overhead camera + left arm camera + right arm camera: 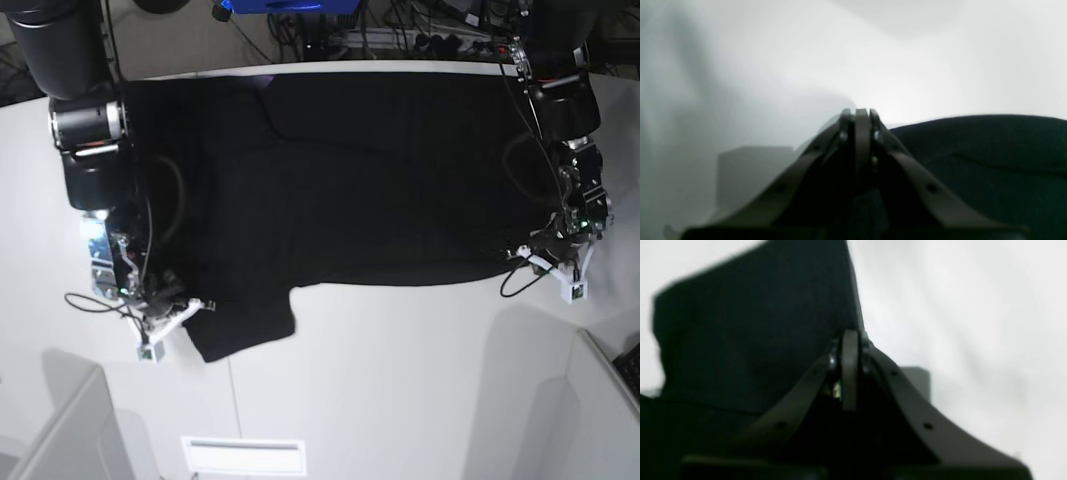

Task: Fold the T-shirt properly
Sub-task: 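Fold the hem over toward the collar with both grippers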

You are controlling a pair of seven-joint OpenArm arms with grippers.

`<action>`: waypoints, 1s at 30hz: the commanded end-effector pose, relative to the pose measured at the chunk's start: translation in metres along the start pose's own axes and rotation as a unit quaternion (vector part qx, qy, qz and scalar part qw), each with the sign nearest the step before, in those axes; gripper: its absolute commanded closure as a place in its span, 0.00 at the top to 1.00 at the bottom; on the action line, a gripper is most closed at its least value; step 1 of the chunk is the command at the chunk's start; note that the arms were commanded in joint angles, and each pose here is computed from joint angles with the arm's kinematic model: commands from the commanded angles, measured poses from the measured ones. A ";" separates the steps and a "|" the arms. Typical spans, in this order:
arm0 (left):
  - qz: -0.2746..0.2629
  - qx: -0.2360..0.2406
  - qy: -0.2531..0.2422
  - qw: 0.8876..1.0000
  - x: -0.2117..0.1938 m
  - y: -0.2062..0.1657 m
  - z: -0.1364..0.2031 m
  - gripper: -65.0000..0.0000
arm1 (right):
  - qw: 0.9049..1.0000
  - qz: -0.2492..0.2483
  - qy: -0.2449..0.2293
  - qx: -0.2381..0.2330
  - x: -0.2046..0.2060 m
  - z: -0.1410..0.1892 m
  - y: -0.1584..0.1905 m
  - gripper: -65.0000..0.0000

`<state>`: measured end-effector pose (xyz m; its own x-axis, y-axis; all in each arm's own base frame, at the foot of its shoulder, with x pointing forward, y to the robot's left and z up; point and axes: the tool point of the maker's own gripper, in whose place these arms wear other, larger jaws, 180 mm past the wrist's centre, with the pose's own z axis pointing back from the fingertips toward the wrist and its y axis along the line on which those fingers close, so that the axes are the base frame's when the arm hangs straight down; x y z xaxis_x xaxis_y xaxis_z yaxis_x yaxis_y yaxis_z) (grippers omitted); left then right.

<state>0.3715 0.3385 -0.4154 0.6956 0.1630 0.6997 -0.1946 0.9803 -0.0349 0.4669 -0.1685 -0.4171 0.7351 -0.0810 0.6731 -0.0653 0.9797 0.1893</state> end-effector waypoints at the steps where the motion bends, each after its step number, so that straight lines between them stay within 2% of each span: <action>1: -0.006 0.003 -0.037 0.999 0.028 0.003 0.007 0.00 | 0.999 0.001 -0.046 0.004 0.041 0.009 0.000 0.00; 5: -0.011 0.011 -0.072 0.997 0.041 0.007 0.026 0.00 | 0.998 0.003 -0.059 0.010 0.048 0.018 0.004 0.00; 9: -0.001 0.013 -0.068 0.998 0.048 0.005 0.039 0.00 | 0.998 -0.002 -0.064 0.014 0.050 0.026 0.004 0.00; 21: -0.043 0.017 -0.086 0.995 0.047 -0.002 0.070 0.00 | 0.998 0.013 -0.059 0.022 0.036 0.040 0.009 0.00; 22: -0.039 0.010 -0.090 0.995 0.046 -0.005 0.073 0.00 | 0.998 0.014 -0.054 0.022 0.032 0.040 0.010 0.00; 26: 0.029 -0.025 -0.117 0.992 0.042 0.001 0.093 0.00 | 0.998 0.019 -0.054 0.027 0.024 0.044 0.015 0.00; 28: 0.034 -0.046 -0.118 0.991 0.038 -0.008 0.098 0.00 | 0.998 0.003 -0.064 0.021 0.023 0.051 0.008 0.00; 30: 0.033 -0.048 -0.123 0.991 0.037 -0.008 0.104 0.00 | 0.998 -0.016 -0.065 0.012 0.022 0.056 0.002 0.00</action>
<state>0.3175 0.3204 -0.3356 0.5429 0.2277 0.8084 -0.1759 0.9720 -0.1557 0.4273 -0.1716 -0.3876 0.7018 -0.1347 0.6996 -0.0501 0.9702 0.2370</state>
